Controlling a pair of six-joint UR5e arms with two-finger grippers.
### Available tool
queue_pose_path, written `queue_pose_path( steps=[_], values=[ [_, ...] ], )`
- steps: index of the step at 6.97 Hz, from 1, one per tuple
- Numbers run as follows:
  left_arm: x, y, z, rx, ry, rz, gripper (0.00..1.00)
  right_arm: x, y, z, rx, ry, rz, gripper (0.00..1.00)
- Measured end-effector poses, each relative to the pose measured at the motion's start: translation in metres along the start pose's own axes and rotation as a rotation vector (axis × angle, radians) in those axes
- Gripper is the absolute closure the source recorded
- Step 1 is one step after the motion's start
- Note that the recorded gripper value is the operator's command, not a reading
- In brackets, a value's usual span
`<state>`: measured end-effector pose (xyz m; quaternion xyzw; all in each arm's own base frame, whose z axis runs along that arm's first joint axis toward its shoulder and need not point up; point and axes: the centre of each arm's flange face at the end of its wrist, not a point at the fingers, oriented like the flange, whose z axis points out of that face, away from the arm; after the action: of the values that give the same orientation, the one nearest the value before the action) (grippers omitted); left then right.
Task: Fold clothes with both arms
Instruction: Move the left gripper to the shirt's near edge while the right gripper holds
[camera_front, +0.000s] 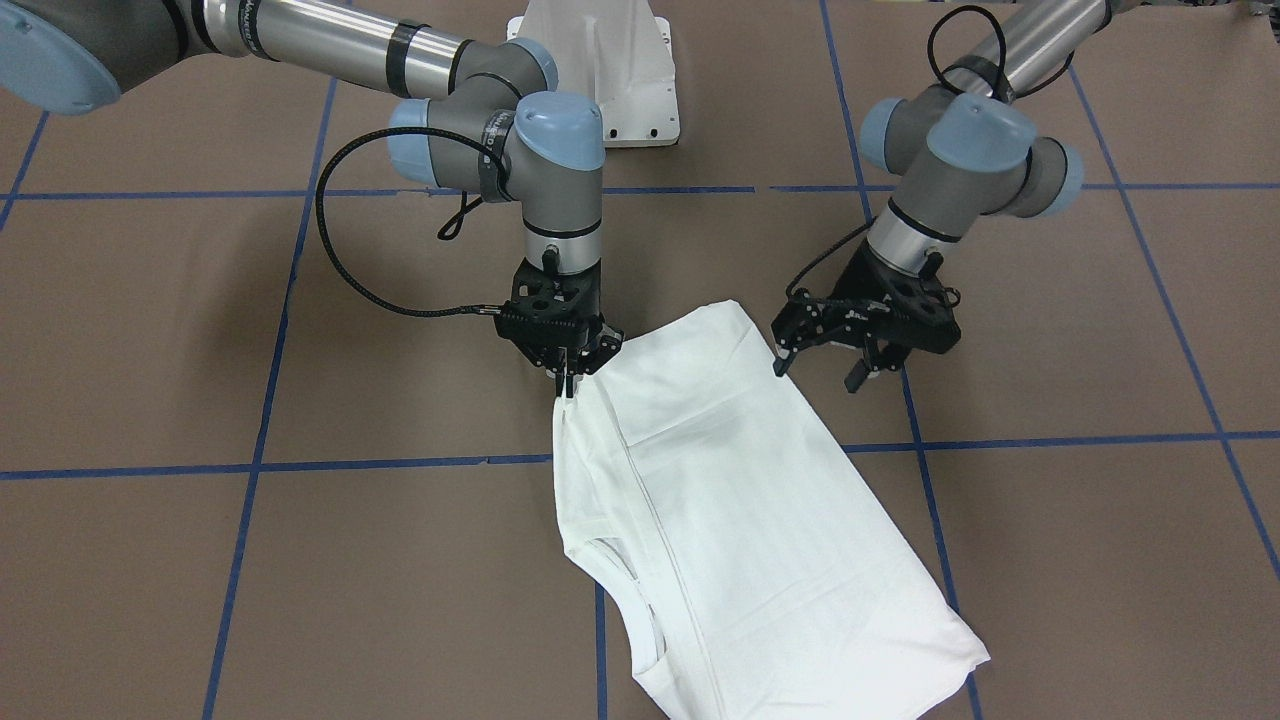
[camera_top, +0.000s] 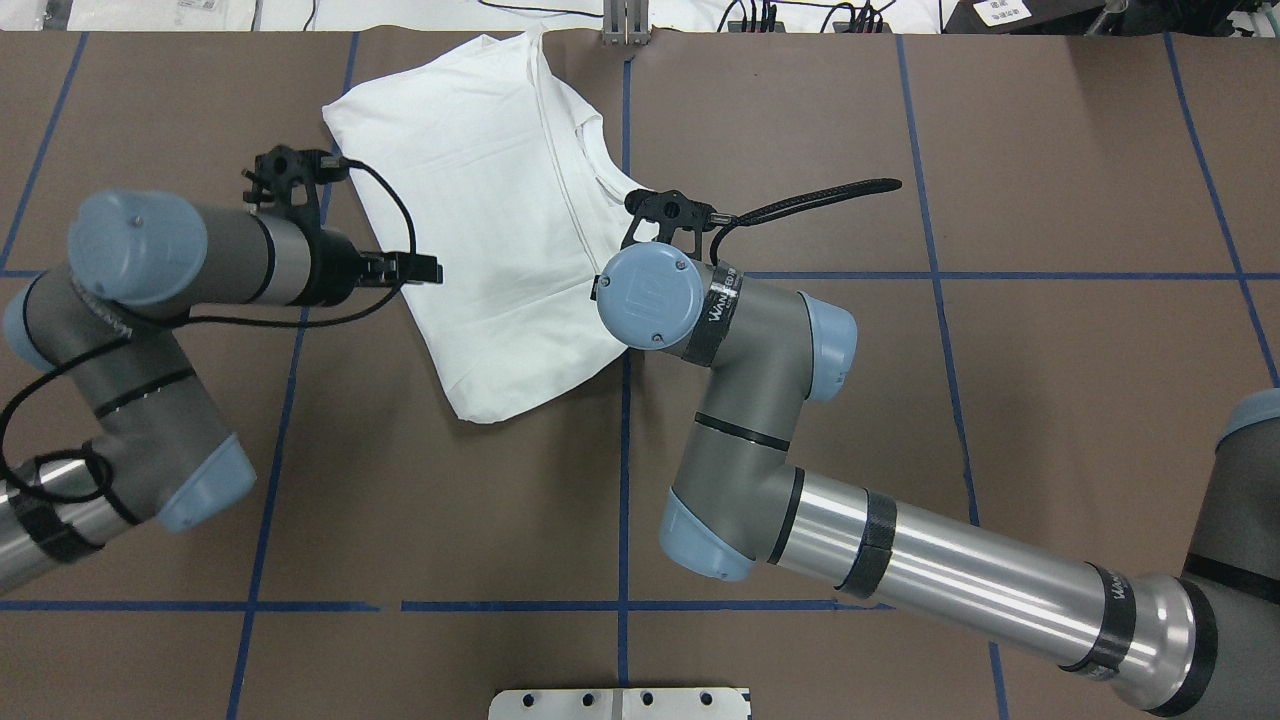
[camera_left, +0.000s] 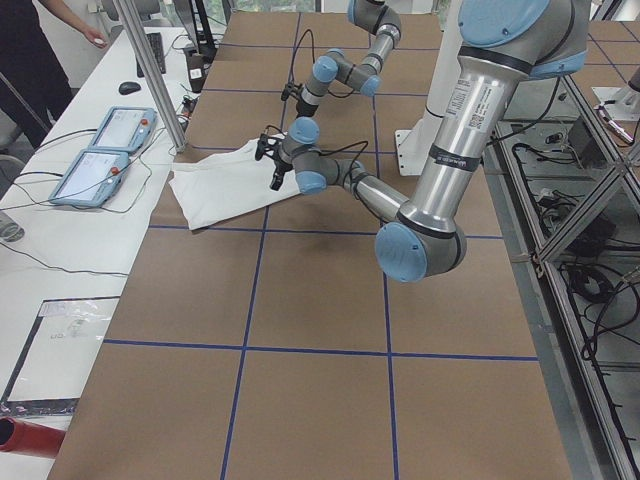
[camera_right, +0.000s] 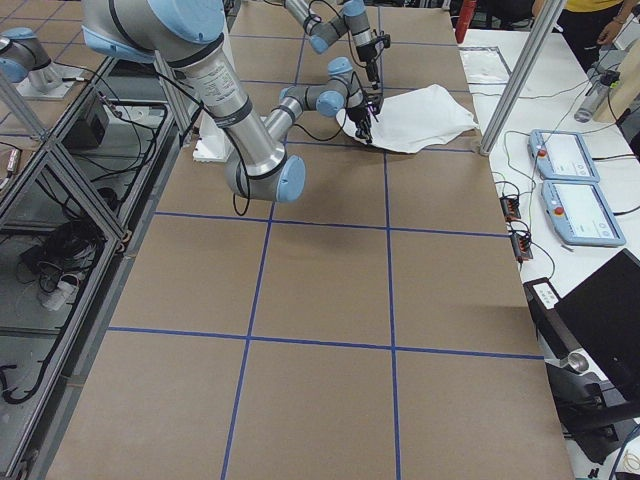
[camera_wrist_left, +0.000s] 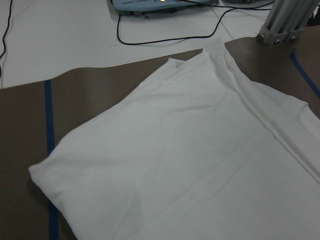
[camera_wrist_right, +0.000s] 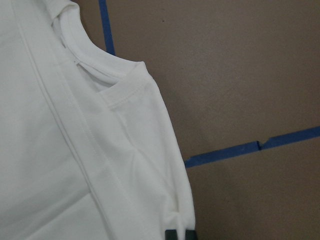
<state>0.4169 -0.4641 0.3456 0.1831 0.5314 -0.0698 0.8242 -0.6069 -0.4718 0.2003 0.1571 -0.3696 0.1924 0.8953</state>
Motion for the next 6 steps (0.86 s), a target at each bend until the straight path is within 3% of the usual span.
queue_pose_path(
  steps=[2,3,4,6],
  values=[
    [0.026,0.098,0.017,-0.028,-0.004,-0.181,0.20,0.001,0.000,0.000,0.001,0.000,0.002,1.00],
    [0.037,0.119,0.031,-0.030,-0.022,-0.229,0.30,0.002,0.000,0.000,0.001,-0.001,0.002,1.00],
    [0.049,0.125,0.041,-0.031,-0.043,-0.253,0.37,0.002,0.000,0.000,0.001,-0.002,0.002,1.00],
    [0.057,0.113,0.044,-0.011,-0.063,-0.267,0.38,0.003,0.000,-0.001,0.001,-0.004,0.002,1.00]
  ],
)
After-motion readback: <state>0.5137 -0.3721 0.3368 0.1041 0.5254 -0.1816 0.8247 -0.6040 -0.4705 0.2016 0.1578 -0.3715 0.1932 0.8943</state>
